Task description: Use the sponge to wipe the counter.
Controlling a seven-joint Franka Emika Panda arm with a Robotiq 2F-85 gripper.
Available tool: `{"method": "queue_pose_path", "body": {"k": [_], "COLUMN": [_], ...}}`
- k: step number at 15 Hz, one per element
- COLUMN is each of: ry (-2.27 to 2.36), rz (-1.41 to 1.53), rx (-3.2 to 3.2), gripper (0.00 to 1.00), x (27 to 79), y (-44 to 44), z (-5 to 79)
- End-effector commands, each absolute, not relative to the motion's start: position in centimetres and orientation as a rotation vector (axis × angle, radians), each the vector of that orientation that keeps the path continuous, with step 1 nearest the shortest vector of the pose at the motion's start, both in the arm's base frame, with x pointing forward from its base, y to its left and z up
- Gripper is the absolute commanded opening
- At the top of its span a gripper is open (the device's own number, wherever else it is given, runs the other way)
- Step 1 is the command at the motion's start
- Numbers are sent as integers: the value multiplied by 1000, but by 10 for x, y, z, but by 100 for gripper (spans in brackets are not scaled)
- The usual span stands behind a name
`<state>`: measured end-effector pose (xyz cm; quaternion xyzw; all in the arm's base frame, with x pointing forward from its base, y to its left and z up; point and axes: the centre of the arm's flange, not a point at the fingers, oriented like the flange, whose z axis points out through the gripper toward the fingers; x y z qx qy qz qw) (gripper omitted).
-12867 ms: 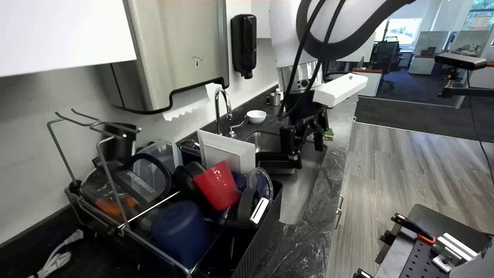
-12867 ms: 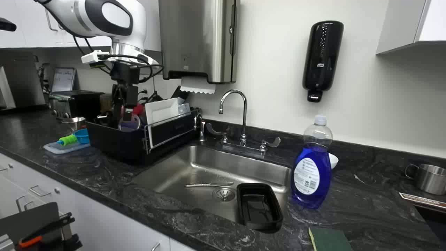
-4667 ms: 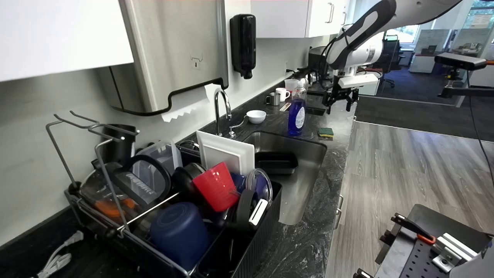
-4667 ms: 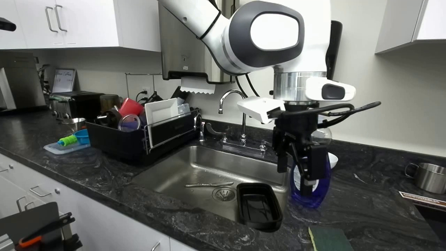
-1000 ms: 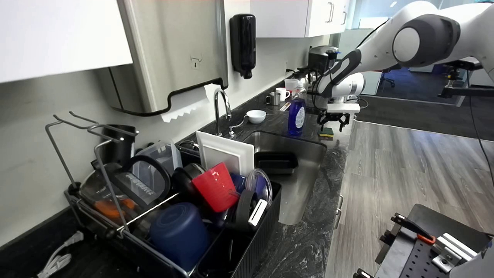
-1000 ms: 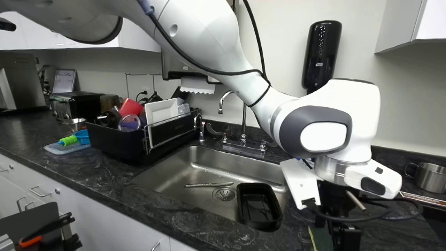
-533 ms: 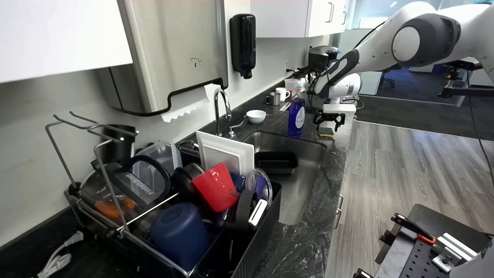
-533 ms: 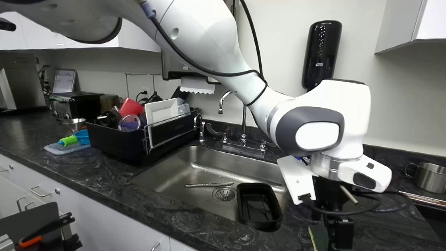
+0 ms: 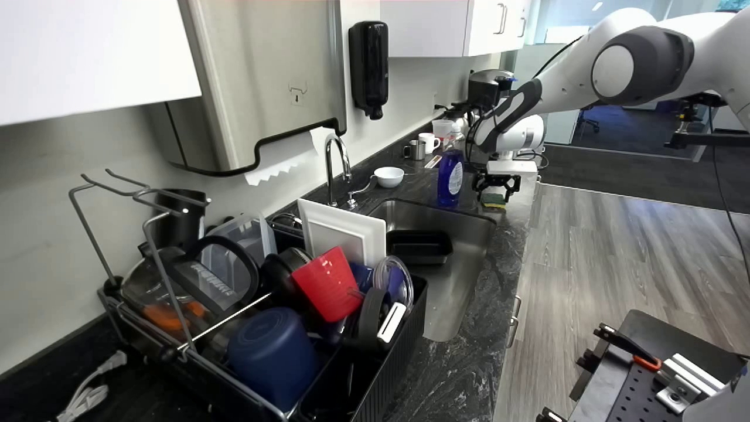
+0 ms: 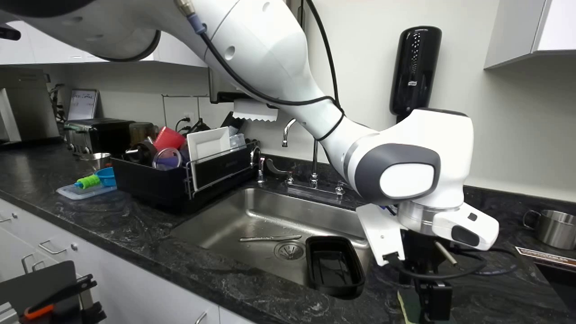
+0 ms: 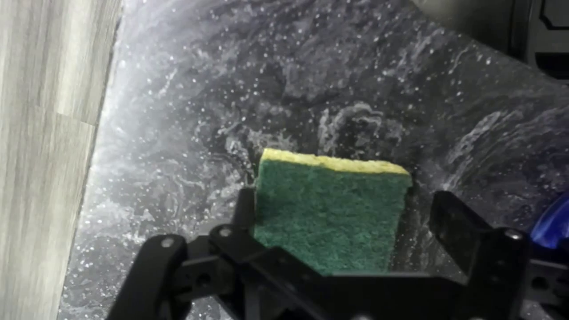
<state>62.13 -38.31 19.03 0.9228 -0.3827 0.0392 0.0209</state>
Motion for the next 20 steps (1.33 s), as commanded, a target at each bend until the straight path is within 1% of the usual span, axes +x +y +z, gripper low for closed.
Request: {"method": "queue_pose_path", "body": {"k": [1, 20], "ry": [-1179, -1194], "rz": [158, 145], "rx": [2886, 2866], "gripper": [100, 100], "x": [627, 618], "y": [-385, -395], "z": [188, 187]}}
